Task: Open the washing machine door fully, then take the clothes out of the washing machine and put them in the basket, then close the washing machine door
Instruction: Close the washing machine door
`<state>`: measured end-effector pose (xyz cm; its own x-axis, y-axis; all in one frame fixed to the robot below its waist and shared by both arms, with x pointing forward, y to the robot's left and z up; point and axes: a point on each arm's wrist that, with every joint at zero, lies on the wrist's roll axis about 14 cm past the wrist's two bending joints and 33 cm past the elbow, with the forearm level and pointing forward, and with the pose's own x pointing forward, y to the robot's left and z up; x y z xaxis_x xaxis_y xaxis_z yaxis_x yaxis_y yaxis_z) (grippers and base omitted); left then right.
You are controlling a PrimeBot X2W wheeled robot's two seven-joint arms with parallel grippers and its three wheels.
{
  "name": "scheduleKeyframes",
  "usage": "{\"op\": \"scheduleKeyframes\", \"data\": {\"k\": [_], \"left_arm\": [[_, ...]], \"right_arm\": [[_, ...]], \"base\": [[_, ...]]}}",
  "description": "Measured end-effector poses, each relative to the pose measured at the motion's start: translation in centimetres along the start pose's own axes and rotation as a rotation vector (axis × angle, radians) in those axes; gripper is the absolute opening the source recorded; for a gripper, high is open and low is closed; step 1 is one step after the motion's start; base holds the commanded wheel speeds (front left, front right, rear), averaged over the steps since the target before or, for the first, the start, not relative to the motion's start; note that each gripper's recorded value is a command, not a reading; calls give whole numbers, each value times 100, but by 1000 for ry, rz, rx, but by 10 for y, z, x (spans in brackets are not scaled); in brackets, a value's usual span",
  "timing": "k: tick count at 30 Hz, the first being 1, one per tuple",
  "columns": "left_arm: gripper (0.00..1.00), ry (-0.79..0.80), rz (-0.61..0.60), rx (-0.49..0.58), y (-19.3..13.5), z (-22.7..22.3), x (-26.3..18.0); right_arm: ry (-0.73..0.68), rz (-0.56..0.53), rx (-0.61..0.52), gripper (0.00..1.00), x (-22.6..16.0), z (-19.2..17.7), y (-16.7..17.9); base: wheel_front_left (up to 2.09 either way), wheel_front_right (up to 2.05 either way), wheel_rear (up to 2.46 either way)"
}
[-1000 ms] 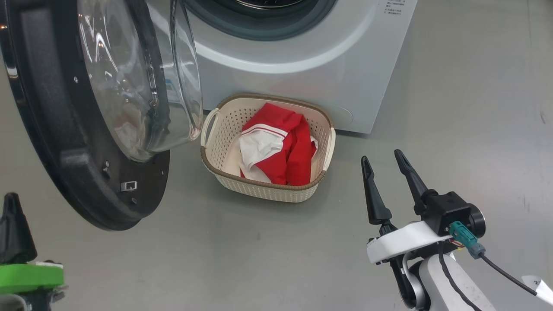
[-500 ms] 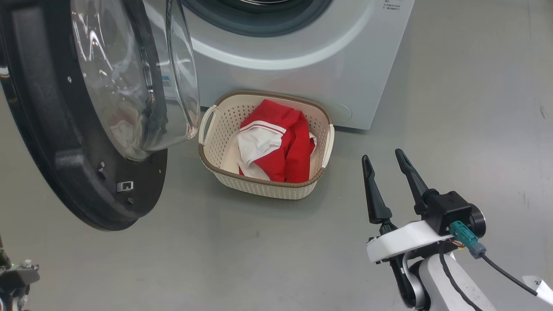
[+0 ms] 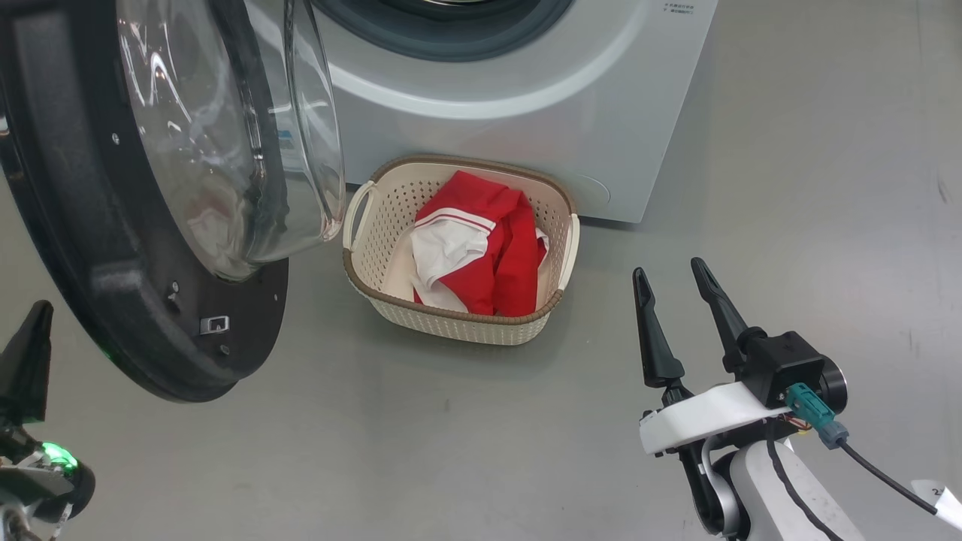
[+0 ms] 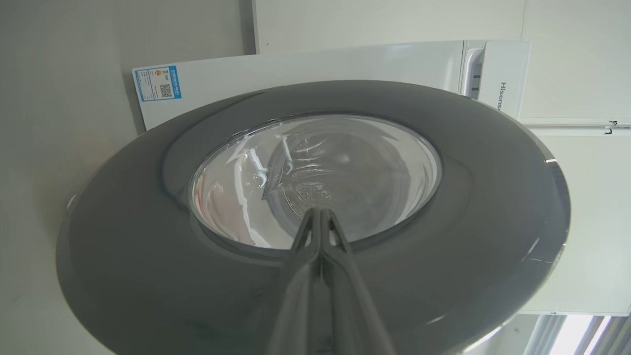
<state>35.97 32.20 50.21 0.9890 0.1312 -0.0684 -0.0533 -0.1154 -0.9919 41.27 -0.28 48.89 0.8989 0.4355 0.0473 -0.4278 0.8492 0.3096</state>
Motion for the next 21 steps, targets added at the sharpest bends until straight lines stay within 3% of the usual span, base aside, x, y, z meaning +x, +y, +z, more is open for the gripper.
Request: {"op": "scheduleKeyframes", "data": {"k": [12, 21], "left_arm": [[0, 260, -33, -7, -19, -42, 1], [0, 316, -67, -28, -28, -50, -3]], "right_arm": [[-6, -5, -5, 100, -2, 3, -1], [-12, -8, -10, 100, -3, 6, -2]], "base": [[0, 0, 0], [0, 0, 0]]}}
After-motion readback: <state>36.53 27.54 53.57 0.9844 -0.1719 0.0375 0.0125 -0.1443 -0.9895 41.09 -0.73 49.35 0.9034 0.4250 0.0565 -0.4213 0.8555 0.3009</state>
